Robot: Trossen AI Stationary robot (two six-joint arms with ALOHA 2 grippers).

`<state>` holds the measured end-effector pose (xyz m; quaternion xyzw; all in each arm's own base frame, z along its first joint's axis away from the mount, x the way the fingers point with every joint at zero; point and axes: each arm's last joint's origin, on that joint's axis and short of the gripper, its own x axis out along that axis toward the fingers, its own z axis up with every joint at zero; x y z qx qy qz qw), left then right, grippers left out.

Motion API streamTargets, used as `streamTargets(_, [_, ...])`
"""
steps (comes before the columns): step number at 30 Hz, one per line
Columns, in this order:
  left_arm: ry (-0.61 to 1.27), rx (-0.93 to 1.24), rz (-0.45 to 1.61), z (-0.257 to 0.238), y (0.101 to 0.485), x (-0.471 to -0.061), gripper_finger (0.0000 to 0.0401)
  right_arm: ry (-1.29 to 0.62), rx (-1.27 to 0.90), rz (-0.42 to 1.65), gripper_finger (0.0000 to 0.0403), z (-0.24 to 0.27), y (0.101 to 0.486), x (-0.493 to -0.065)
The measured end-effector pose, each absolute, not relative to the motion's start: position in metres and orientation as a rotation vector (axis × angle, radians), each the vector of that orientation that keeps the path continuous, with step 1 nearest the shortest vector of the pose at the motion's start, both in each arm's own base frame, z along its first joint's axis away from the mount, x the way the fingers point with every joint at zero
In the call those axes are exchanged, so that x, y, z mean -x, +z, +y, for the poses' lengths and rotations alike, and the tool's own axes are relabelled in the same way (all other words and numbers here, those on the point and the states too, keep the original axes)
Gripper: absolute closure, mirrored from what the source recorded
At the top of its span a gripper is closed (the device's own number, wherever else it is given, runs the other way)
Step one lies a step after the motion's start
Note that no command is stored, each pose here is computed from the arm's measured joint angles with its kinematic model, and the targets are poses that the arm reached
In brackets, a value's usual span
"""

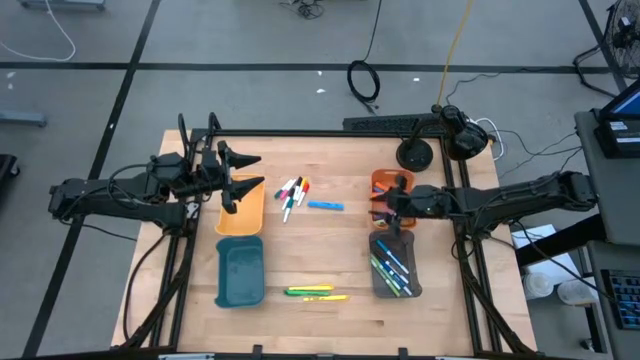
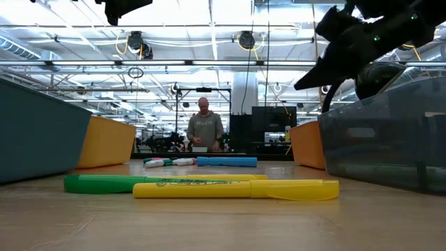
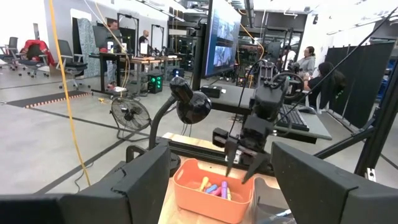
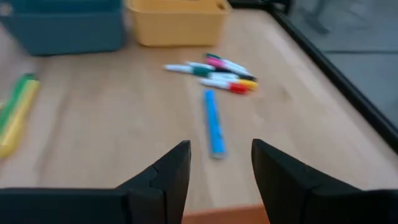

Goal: Pick & Place Markers
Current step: Put the blue highlighter into the orange bin

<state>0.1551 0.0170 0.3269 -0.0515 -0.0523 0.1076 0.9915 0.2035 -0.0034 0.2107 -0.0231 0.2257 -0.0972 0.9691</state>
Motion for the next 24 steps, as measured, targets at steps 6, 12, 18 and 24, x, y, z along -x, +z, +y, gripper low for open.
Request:
streamTargets(6, [0.216,0.103,-0.105,0.0170,0.3269,-0.1551,0.0119,-0.082,0.049,0.442,0.0243,-0.0003,0.2063,-0.2029])
streamTargets(12, [0.216,0.103,-0.105,0.0170,0.3269,-0.1551,0.0119,-0.082,0.048,0.436,0.0247,-0.0003,0.2061,-0.2029])
streamTargets(18, [0.216,0.103,-0.105,0.0170,0.3269,-0.1551,0.0119,-0.083,0.048,0.425,0.0247,-0.0003,0.2072,-0.2034])
streamTargets(24, [0.216,0.103,-0.105,0.0170,0.3269,-0.1551,0.0119,-0.083,0.048,0.426,0.0247,-0.0003,0.2071,-0.2034])
